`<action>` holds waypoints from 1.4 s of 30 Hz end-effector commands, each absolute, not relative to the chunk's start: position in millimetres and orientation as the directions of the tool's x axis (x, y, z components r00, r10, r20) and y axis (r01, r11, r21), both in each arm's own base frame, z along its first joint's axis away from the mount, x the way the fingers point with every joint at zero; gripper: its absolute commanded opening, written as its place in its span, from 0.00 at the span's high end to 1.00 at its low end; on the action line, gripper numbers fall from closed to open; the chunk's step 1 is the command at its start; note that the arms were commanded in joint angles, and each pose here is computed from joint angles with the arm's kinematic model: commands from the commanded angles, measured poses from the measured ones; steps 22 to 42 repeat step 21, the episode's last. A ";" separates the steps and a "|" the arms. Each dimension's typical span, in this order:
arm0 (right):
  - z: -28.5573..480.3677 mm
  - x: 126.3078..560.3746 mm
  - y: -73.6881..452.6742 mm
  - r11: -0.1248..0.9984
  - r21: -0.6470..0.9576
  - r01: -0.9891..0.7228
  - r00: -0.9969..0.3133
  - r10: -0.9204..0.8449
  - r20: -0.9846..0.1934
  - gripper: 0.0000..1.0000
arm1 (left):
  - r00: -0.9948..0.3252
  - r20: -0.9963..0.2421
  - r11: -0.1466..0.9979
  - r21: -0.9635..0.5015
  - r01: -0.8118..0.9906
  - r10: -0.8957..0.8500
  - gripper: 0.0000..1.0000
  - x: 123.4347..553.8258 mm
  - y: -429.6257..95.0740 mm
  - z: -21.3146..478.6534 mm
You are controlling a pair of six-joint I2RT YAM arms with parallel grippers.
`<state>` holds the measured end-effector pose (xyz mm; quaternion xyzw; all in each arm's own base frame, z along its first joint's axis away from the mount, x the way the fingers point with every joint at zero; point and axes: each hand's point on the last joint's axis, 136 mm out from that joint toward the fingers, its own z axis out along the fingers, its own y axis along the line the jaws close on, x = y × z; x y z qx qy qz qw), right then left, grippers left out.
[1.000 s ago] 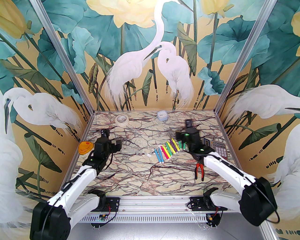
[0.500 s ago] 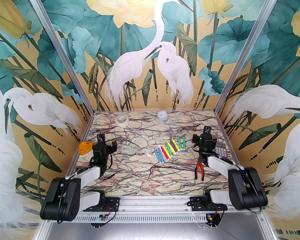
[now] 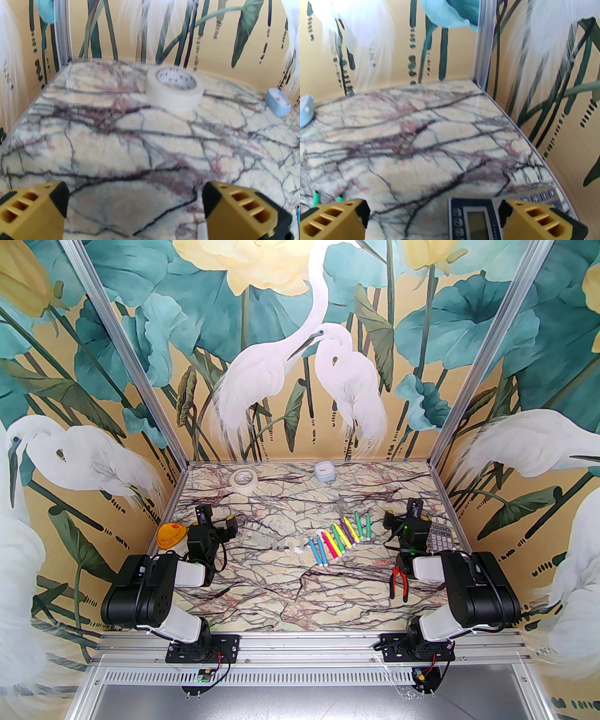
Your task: Open the pen caps
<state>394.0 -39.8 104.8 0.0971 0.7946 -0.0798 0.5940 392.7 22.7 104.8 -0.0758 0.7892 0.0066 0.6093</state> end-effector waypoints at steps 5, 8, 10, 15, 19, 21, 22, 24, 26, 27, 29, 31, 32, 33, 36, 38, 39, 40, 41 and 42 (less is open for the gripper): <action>111.7 396.4 -36.5 0.973 0.007 0.230 -0.241 0.063 -0.968 0.01 | -0.213 -0.969 0.989 -0.105 -0.106 -0.126 0.00 402.6 20.3 117.4; 111.5 396.4 -36.0 0.974 0.006 0.228 -0.242 0.063 -0.968 0.01 | -0.214 -0.969 0.989 -0.102 -0.106 -0.123 0.00 402.3 20.3 116.8; 111.7 396.2 -35.9 0.974 0.007 0.228 -0.241 0.063 -0.968 0.01 | -0.213 -0.969 0.989 -0.101 -0.108 -0.122 0.00 401.9 20.8 117.0; 112.0 396.7 -36.0 0.974 0.007 0.228 -0.241 0.063 -0.968 0.01 | -0.230 -0.967 0.994 -0.094 -0.063 -0.106 0.00 404.3 13.2 116.4; 111.5 396.6 -35.6 0.974 0.006 0.225 -0.243 0.062 -0.968 0.01 | -0.231 -0.968 0.994 -0.092 -0.052 -0.101 0.00 404.9 11.4 116.7; 111.9 396.7 -35.6 0.974 0.004 0.226 -0.243 0.060 -0.968 0.01 | -0.232 -0.968 0.995 -0.090 -0.051 -0.100 0.00 404.9 11.3 116.6; 111.9 396.7 -35.6 0.974 0.004 0.226 -0.243 0.060 -0.968 0.01 | -0.232 -0.968 0.995 -0.090 -0.051 -0.100 0.00 404.9 11.3 116.6; 111.9 396.7 -35.6 0.974 0.004 0.226 -0.243 0.060 -0.968 0.01 | -0.232 -0.968 0.995 -0.090 -0.051 -0.100 0.00 404.9 11.3 116.6; 111.9 396.7 -35.6 0.974 0.004 0.226 -0.243 0.060 -0.968 0.01 | -0.232 -0.968 0.995 -0.090 -0.051 -0.100 0.00 404.9 11.3 116.6; 111.9 396.7 -35.6 0.974 0.004 0.226 -0.243 0.060 -0.968 0.01 | -0.232 -0.968 0.995 -0.090 -0.051 -0.100 0.00 404.9 11.3 116.6; 111.9 396.7 -35.6 0.974 0.004 0.226 -0.243 0.060 -0.968 0.01 | -0.232 -0.968 0.995 -0.090 -0.051 -0.100 0.00 404.9 11.3 116.6; 111.9 396.7 -35.6 0.974 0.004 0.226 -0.243 0.060 -0.968 0.01 | -0.232 -0.968 0.995 -0.090 -0.051 -0.100 0.00 404.9 11.3 116.6; 111.9 396.7 -35.6 0.974 0.004 0.226 -0.243 0.060 -0.968 0.01 | -0.232 -0.968 0.995 -0.090 -0.051 -0.100 0.00 404.9 11.3 116.6; 111.9 396.7 -35.6 0.974 0.004 0.226 -0.243 0.060 -0.968 0.01 | -0.232 -0.968 0.995 -0.090 -0.051 -0.100 0.00 404.9 11.3 116.6; 111.9 396.7 -35.6 0.974 0.004 0.226 -0.243 0.060 -0.968 0.01 | -0.232 -0.968 0.995 -0.090 -0.051 -0.100 0.00 404.9 11.3 116.6; 111.9 396.7 -35.6 0.974 0.004 0.226 -0.243 0.060 -0.968 0.01 | -0.232 -0.968 0.995 -0.090 -0.051 -0.100 0.00 404.9 11.3 116.6; 111.9 396.7 -35.6 0.974 0.004 0.226 -0.243 0.060 -0.968 0.01 | -0.232 -0.968 0.995 -0.090 -0.051 -0.100 0.00 404.9 11.3 116.6; 111.9 396.7 -35.6 0.974 0.004 0.226 -0.243 0.060 -0.968 0.01 | -0.232 -0.968 0.995 -0.090 -0.051 -0.100 0.00 404.9 11.3 116.6; 111.9 396.7 -35.6 0.974 0.004 0.226 -0.243 0.060 -0.968 0.01 | -0.232 -0.968 0.995 -0.090 -0.051 -0.100 0.00 404.9 11.3 116.6; 111.9 396.7 -35.6 0.974 0.004 0.226 -0.243 0.060 -0.968 0.01 | -0.232 -0.968 0.995 -0.090 -0.051 -0.100 0.00 404.9 11.3 116.6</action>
